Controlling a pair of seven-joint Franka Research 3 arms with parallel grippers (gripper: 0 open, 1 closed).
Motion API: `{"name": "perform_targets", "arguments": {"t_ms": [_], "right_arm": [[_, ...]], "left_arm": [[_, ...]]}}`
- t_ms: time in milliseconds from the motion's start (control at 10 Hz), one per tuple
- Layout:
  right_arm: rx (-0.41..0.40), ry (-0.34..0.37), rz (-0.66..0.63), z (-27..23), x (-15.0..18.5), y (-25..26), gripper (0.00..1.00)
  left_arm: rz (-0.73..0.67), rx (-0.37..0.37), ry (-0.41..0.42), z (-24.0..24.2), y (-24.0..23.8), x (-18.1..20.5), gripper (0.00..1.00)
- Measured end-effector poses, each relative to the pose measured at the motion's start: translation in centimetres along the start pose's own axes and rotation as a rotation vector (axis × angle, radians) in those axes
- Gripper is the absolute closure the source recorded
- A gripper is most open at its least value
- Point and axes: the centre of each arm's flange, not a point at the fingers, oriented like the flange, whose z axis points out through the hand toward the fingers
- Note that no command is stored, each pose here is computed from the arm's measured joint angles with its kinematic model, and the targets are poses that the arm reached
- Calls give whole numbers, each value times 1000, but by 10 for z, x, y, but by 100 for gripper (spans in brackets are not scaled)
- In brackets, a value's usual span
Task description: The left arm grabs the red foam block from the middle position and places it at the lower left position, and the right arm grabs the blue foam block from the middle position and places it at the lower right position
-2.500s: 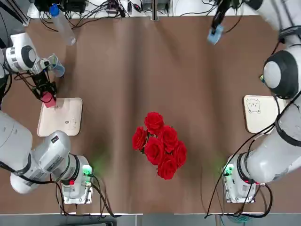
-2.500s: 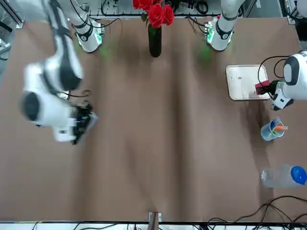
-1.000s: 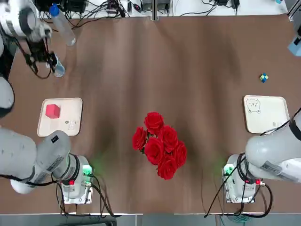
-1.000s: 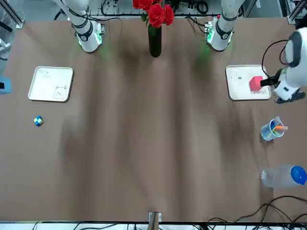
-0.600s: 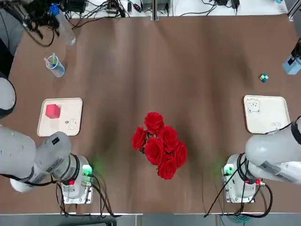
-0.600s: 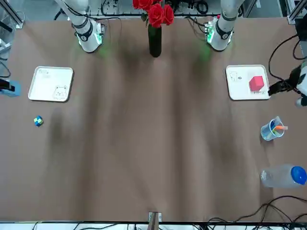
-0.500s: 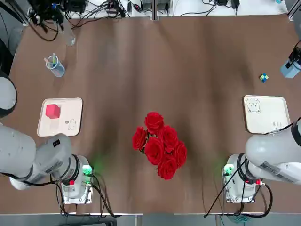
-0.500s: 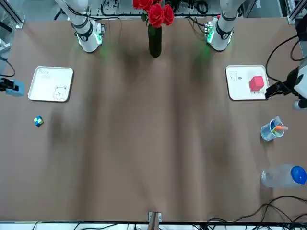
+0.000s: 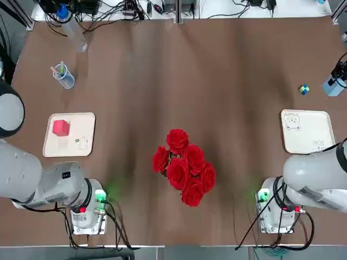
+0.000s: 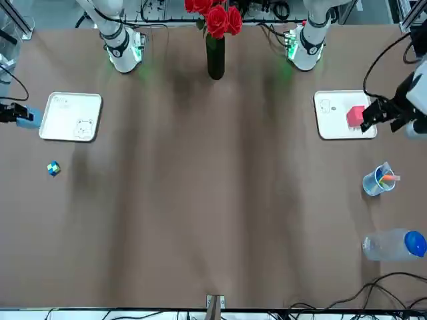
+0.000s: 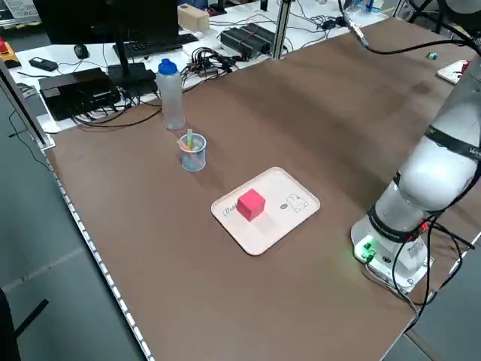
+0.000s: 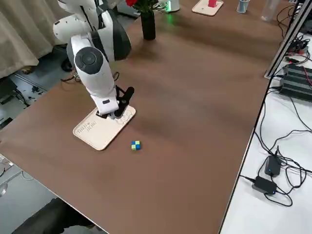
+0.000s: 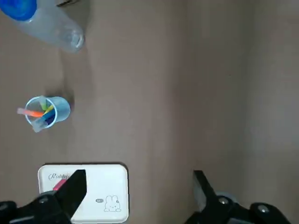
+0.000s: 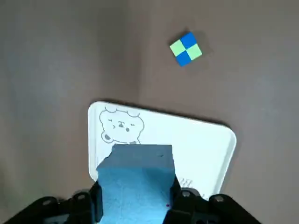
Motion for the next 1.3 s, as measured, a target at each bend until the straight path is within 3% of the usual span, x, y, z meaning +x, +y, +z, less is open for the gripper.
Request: {"name": "perform_targets", "arguments": {"t_ms": [300, 600, 800, 1300], "right_arm": [[-4, 0, 3, 6, -1, 2, 48], [-58, 49, 17, 25, 2, 15, 48], [-94, 79, 27, 65, 0, 21, 48], [-94, 84, 63, 142, -35, 16, 48]], "left_arm": [[-8, 2, -26, 2, -5, -2, 0], [-40, 4, -43, 3, -23, -4, 0], [-46, 3, -47, 5, -27, -3, 0], [-44, 2, -52, 8, -26, -2, 0]]}}
